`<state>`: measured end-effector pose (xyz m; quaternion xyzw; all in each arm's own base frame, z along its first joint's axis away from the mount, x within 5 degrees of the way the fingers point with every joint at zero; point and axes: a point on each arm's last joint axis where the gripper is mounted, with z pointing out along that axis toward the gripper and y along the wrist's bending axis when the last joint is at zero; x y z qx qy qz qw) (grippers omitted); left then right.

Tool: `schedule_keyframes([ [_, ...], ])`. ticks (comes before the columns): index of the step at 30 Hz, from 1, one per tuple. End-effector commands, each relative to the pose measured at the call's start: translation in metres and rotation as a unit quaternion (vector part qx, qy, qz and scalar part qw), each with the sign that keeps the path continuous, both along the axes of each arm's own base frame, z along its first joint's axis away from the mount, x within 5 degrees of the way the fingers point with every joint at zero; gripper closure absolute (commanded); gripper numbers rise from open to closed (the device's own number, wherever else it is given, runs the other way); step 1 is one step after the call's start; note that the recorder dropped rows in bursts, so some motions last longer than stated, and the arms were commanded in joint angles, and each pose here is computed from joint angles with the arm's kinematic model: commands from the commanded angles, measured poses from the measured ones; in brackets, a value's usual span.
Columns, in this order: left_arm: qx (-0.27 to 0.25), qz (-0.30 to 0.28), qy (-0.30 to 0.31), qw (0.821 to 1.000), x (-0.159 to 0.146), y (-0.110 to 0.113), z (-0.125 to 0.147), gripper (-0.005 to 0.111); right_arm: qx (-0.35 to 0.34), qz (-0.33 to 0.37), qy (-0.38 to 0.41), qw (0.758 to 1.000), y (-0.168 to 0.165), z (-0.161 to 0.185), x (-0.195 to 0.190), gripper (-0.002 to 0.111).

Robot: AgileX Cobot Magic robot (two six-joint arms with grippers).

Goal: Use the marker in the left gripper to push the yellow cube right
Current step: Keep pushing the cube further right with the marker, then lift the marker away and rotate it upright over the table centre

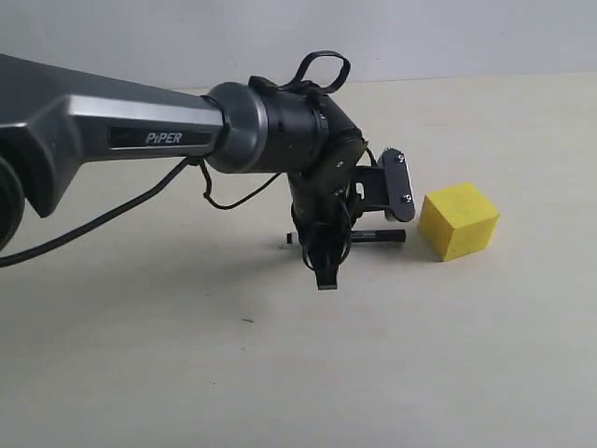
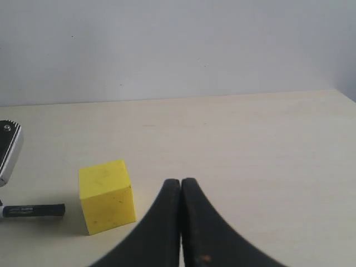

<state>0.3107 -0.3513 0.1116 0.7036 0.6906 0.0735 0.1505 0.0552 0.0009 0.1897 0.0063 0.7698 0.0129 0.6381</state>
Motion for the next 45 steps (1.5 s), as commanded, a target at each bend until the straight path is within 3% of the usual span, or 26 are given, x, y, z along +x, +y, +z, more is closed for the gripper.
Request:
schedule_keyframes([
  [1, -0.066, 0.008, -0.035, 0.997, 0.007, -0.01, 0.008, 0.107, -0.004, -0.002, -0.003, 1.0, 0.0, -0.001, 0.0, 0.108],
  [5, -0.091, 0.006, -0.046, 0.995, 0.007, -0.015, 0.01, 0.107, -0.004, -0.002, -0.003, 1.0, 0.0, -0.001, 0.0, 0.108],
  [12, -0.022, 0.025, -0.007, 0.999, 0.0, -0.003, 0.005, 0.107, -0.004, -0.002, -0.003, 1.0, 0.0, -0.001, 0.0, 0.108],
  [16, -0.016, 0.076, 0.008, 0.997, -0.002, 0.002, 0.015, 0.107, -0.004, -0.002, -0.003, 1.0, 0.0, -0.001, 0.0, 0.108],
  [21, -0.033, 0.19, 0.019, 0.981, -0.004, 0.014, 0.042, 0.107, -0.004, -0.002, -0.003, 1.0, 0.0, -0.001, 0.0, 0.108],
  [24, -0.051, 0.29, 0.027, 0.955, -0.002, 0.025, 0.059, 0.107, -0.004, -0.002, -0.003, 1.0, 0.0, -0.001, 0.0, 0.108],
  [26, -0.054, 0.369, 0.034, 0.927, 0.0, 0.036, 0.066, 0.107, -0.004, -0.002, -0.003, 1.0, 0.0, -0.001, 0.0, 0.108],
  [29, -0.055, 0.509, 0.041, 0.858, 0.004, 0.053, 0.073, 0.107, -0.004, -0.002, -0.003, 1.0, 0.0, -0.001, 0.0, 0.108],
  [32, -0.044, 0.602, 0.041, 0.796, 0.007, 0.066, 0.072, 0.107, -0.004, -0.002, -0.003, 1.0, 0.0, -0.001, 0.0, 0.108],
  [34, -0.047, 0.638, 0.041, 0.767, 0.006, 0.07, 0.068, 0.107, -0.004, -0.002, -0.003, 1.0, 0.0, -0.001, 0.0, 0.108],
  [38, -0.06, 0.68, 0.05, 0.729, 0.003, 0.069, 0.059, 0.107, -0.004, -0.002, -0.003, 1.0, 0.0, -0.001, 0.0, 0.108],
  [45, -0.117, 0.68, 0.119, 0.714, 0.003, 0.051, 0.05, 0.107, -0.004, -0.002, -0.003, 1.0, 0.0, -0.001, 0.0, 0.108],
])
